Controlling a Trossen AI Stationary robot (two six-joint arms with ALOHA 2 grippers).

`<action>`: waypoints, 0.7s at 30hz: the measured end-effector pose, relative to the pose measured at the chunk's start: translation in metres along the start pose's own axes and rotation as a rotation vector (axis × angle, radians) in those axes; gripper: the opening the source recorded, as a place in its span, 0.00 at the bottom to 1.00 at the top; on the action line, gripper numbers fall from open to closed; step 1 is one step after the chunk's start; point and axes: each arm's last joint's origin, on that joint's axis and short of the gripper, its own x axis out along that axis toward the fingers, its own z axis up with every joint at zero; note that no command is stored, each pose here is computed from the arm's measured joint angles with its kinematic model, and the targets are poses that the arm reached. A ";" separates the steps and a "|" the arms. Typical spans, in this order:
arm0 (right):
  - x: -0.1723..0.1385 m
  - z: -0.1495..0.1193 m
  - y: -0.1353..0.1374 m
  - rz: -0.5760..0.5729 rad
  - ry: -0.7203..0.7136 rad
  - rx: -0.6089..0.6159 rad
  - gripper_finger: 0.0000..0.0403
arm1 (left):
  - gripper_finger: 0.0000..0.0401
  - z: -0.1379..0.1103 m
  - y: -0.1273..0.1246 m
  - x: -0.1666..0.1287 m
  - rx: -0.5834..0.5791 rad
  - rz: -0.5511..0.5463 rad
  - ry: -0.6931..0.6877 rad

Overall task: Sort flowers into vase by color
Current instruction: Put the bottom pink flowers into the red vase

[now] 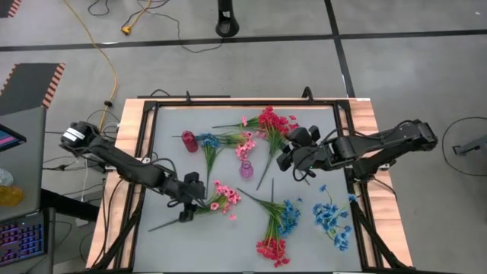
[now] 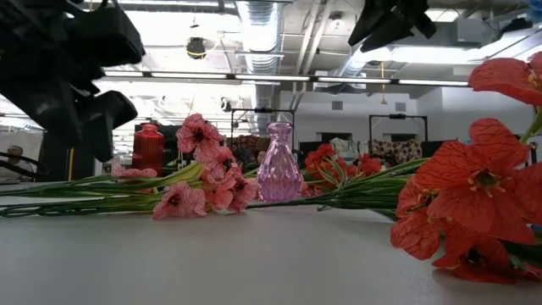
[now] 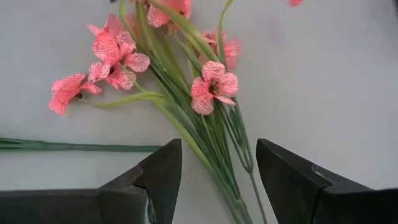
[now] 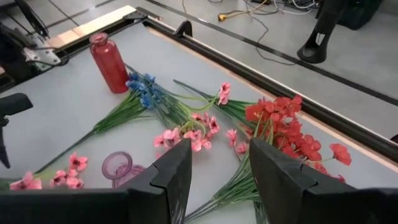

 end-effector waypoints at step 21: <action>0.003 -0.004 0.004 0.018 0.029 -0.013 0.46 | 0.48 0.021 -0.013 0.061 -0.064 0.121 0.129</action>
